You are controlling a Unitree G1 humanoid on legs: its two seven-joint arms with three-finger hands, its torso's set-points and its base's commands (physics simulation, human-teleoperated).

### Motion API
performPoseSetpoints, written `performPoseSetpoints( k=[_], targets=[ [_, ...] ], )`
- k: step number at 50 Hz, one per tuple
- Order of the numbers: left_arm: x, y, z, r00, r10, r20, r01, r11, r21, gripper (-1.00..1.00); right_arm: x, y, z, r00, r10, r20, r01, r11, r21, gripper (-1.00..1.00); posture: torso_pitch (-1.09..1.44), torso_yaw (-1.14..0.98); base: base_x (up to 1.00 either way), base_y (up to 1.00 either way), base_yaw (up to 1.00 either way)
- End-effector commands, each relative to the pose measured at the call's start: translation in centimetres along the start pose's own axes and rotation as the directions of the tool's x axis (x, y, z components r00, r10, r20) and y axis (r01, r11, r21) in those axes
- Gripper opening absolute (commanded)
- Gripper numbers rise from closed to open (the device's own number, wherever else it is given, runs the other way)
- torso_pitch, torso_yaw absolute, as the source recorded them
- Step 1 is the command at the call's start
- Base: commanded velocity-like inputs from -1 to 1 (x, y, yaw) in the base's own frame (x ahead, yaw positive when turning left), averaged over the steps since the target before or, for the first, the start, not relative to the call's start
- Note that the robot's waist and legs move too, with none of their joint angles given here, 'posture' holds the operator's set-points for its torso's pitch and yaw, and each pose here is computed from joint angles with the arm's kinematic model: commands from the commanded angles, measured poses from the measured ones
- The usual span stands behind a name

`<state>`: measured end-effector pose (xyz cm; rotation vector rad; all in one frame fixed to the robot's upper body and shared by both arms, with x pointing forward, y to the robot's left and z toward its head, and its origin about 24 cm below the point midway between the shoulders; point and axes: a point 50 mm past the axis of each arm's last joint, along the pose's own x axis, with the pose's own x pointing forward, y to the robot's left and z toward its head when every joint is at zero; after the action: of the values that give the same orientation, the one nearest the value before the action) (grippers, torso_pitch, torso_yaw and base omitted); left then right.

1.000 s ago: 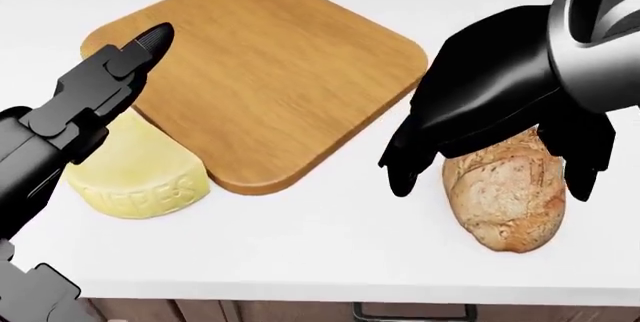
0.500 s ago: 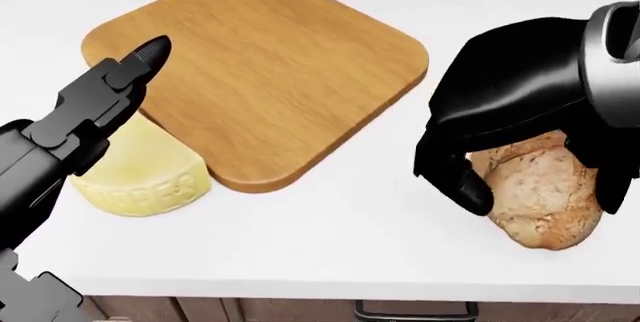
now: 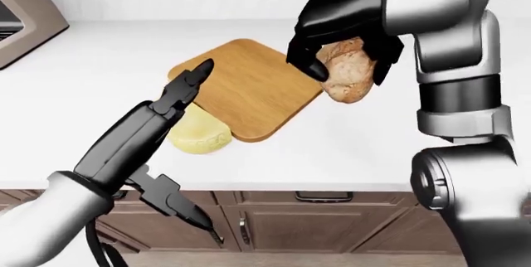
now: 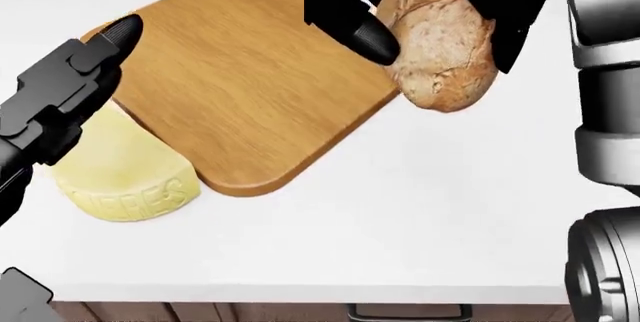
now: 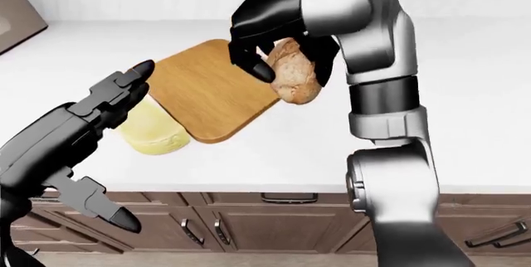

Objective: Place the bread and cheese on the cutting board.

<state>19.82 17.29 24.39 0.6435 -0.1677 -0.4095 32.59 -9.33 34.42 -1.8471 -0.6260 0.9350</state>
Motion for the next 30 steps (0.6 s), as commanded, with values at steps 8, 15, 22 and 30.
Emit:
performPoseSetpoints(
  k=[8,15,22,30],
  targets=[
    [-0.9,1.3,0.2,0.996,0.085,0.002,-0.085,0.996,0.034,1.0,1.9,-2.7,-0.9,0.988,-0.147,-0.04,0.144,0.986,-0.08,-1.0,0.0,0.0,0.0,0.0,0.0],
    [-1.4,2.0,0.0,0.992,0.123,-0.027,-0.122,0.992,0.037,1.0,3.2,-2.9,-1.9,0.977,-0.206,-0.061,0.198,0.973,-0.116,-1.0,0.0,0.0,0.0,0.0,0.0],
    [-2.6,2.7,-0.5,0.986,0.157,-0.058,-0.155,0.987,0.042,1.0,5.7,-2.5,-1.9,0.96,-0.276,-0.056,0.267,0.955,-0.133,-1.0,0.0,0.0,0.0,0.0,0.0],
    [-2.7,2.4,-0.8,0.986,0.155,-0.059,-0.154,0.988,0.032,1.0,7.4,-2.3,-1.7,0.9,-0.427,-0.084,0.414,0.9,-0.139,-1.0,0.0,0.0,0.0,0.0,0.0]
  ],
)
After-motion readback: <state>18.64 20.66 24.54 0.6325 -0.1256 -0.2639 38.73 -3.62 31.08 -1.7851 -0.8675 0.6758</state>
